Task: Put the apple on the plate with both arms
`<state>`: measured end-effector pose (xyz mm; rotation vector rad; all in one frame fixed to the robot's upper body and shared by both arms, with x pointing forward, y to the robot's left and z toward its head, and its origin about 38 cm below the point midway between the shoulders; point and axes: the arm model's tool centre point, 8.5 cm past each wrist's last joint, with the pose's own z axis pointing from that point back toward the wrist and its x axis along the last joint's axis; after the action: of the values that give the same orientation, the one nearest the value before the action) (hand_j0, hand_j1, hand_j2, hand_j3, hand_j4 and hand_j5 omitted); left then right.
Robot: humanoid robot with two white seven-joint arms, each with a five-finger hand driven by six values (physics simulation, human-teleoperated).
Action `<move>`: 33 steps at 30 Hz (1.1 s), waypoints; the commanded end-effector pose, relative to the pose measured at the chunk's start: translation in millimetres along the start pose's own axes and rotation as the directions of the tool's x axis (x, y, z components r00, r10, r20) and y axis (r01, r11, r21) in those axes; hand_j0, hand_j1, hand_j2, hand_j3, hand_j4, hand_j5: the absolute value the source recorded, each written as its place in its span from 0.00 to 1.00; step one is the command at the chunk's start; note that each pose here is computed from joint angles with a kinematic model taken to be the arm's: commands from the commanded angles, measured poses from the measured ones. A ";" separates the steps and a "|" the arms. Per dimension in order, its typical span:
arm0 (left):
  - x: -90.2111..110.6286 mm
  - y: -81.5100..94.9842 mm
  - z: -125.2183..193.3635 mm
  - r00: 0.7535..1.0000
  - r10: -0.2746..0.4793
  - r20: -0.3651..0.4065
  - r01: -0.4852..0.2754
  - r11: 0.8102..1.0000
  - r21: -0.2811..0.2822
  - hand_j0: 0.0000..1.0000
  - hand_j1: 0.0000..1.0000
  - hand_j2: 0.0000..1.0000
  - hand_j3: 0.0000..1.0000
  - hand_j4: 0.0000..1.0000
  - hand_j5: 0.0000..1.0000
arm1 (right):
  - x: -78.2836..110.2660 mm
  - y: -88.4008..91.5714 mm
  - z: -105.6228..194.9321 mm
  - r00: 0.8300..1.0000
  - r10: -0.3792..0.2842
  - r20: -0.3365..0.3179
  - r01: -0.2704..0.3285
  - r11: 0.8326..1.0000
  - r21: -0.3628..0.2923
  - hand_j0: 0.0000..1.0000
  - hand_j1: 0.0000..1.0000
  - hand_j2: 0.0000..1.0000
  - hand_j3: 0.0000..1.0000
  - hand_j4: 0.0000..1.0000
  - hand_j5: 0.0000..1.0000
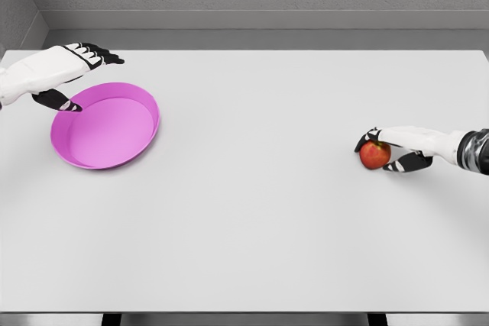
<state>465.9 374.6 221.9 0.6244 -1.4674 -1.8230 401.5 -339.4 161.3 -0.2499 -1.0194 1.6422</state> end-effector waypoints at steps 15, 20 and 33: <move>-1.2 1.1 1.7 1.000 0.003 -0.004 -0.003 1.000 0.003 1.00 1.00 1.00 1.00 1.00 1.00 | 15.8 -26.0 8.3 0.998 0.050 0.028 -0.048 0.997 -0.056 0.50 0.50 0.50 0.50 0.50 0.50; -1.3 1.8 1.6 1.000 0.002 -0.004 -0.002 1.000 0.005 1.00 1.00 1.00 1.00 1.00 1.00 | 23.4 -32.9 9.9 0.997 0.067 0.045 -0.064 0.995 -0.072 0.50 0.50 0.50 0.50 0.50 0.50; -1.3 1.8 1.6 1.000 0.002 -0.004 -0.002 1.000 0.005 1.00 1.00 1.00 1.00 1.00 1.00 | 81.3 -49.3 0.6 0.970 0.136 0.201 -0.110 0.984 -0.138 0.46 0.46 0.46 0.46 0.46 0.46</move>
<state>465.9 375.8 223.2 0.6286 -1.4657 -1.8235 411.8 -282.6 235.2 -0.2890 -1.2717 1.7473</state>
